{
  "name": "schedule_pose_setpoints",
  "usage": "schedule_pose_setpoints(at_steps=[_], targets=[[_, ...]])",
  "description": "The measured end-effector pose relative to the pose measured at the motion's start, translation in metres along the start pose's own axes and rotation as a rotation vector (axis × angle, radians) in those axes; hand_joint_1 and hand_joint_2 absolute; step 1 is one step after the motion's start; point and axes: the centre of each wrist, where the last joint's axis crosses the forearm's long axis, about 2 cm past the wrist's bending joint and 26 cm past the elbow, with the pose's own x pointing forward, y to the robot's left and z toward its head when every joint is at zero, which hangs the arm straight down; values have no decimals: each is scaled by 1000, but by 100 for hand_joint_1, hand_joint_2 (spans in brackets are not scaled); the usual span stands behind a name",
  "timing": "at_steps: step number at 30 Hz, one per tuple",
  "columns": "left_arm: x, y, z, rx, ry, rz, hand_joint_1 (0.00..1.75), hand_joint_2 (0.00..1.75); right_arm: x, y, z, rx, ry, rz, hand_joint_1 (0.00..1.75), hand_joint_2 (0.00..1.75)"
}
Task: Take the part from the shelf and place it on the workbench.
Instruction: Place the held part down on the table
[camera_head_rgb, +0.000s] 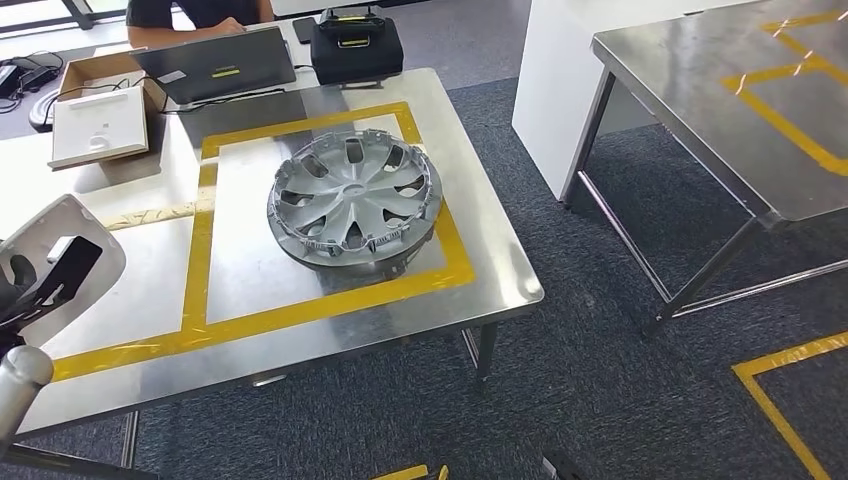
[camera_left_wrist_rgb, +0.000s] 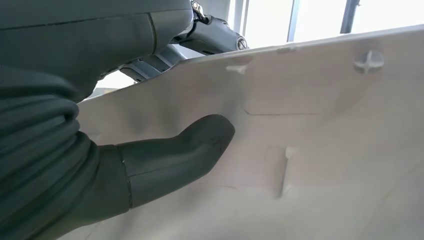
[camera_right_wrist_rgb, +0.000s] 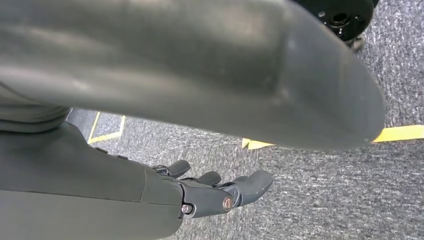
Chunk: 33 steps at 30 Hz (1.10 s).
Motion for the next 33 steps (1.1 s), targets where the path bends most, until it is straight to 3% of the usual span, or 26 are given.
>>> schedule_pose_setpoints(at_steps=[11, 15, 16, 20, 33], targets=[[0, 1, -1, -30, -27, -8, 175, 175, 0, -1, 0, 0, -5, 6, 0, 0], [-1, -1, 0, -44, -35, -3, 0, 175, 0, -1, 0, 0, -10, 10, 0, 0], [-2, -1, 1, -47, -36, -1, 0, 175, 0, -1, 0, 1, -12, 10, 0, 0], [-2, -3, 2, -50, -31, -7, 0, 0, 0, -1, 0, 7, -14, 13, 0, 0], [-2, -2, 2, -34, -35, -32, 0, 0, 0, -1, 0, 10, -1, 18, 0, 0]])
